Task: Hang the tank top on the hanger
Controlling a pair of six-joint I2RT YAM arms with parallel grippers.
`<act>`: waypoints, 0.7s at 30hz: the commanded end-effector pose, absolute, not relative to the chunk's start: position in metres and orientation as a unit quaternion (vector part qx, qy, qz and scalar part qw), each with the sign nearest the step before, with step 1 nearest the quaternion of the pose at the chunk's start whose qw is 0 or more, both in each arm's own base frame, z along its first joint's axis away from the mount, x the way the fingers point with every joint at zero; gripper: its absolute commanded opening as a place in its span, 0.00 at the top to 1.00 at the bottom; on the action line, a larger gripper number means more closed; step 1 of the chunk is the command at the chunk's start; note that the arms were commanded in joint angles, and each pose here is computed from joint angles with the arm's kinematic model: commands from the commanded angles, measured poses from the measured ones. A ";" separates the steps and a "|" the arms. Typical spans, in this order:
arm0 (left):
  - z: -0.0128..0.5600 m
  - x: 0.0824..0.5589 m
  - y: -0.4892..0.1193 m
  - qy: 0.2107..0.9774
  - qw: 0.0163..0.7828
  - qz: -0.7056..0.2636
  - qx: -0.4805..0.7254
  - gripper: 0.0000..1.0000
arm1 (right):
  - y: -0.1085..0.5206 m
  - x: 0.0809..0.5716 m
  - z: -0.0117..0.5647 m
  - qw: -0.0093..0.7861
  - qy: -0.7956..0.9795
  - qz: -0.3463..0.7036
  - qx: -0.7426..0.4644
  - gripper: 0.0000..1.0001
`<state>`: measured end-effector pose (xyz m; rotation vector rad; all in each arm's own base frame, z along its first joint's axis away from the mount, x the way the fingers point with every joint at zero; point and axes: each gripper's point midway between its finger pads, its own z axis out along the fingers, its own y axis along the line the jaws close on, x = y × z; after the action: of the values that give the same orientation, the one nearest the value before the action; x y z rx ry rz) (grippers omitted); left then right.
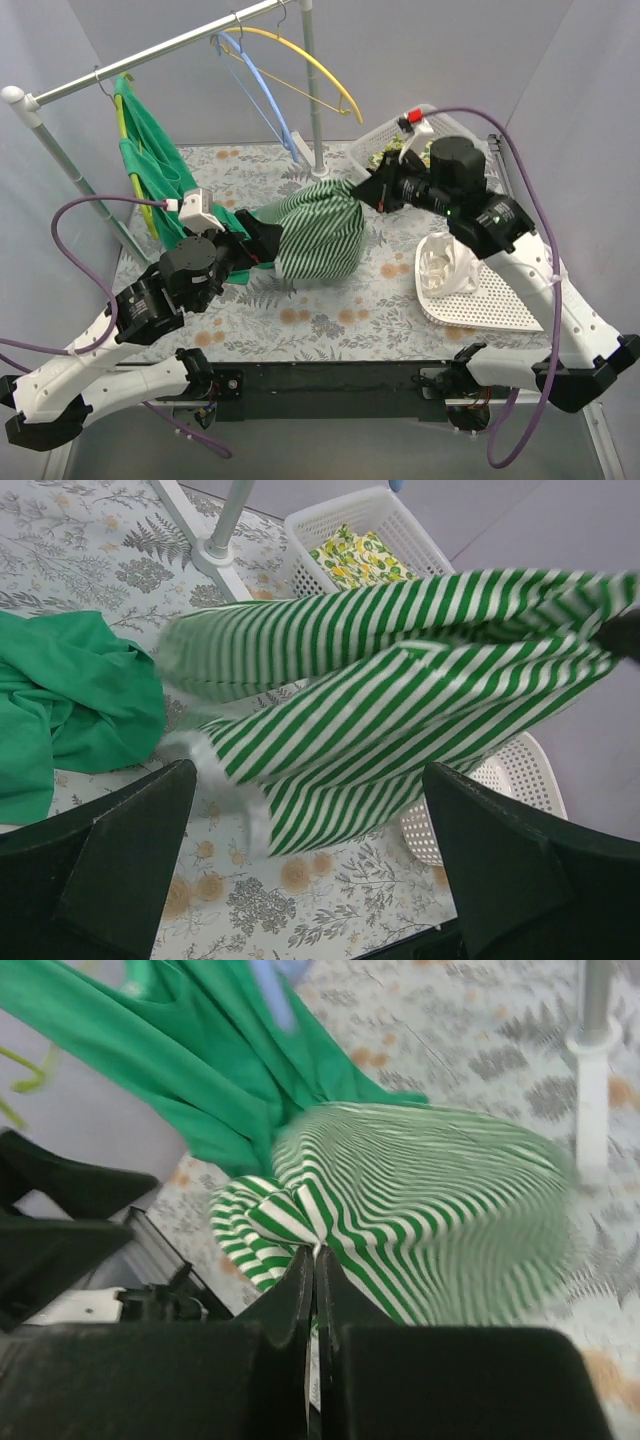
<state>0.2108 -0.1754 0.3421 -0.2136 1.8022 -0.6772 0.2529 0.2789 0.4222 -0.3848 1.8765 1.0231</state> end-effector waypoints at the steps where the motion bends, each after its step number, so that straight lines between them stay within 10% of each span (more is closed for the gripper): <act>1: 0.347 0.212 -0.162 0.767 0.576 -0.264 -0.099 0.02 | 0.230 0.257 0.364 0.491 0.793 0.344 -0.110 0.99; 4: 0.338 0.211 -0.163 0.775 0.568 -0.258 -0.096 0.02 | 0.187 0.261 0.262 0.426 0.857 0.281 -0.076 0.97; 8: 0.317 0.211 -0.168 0.790 0.553 -0.248 -0.089 0.02 | 0.179 0.233 0.181 0.325 0.900 0.277 -0.093 0.53; 11: 0.293 0.210 -0.172 0.807 0.532 -0.239 -0.089 0.02 | 0.190 0.218 0.179 0.312 0.890 0.310 -0.121 0.39; 21: 0.185 0.184 -0.209 0.878 0.407 -0.249 -0.038 0.03 | 0.241 0.159 0.193 0.303 0.864 0.343 -0.210 0.37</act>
<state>0.1996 -0.1928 0.2113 -0.1363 2.1201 -0.5365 0.1846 0.2114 0.1835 -0.4488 2.3486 0.8240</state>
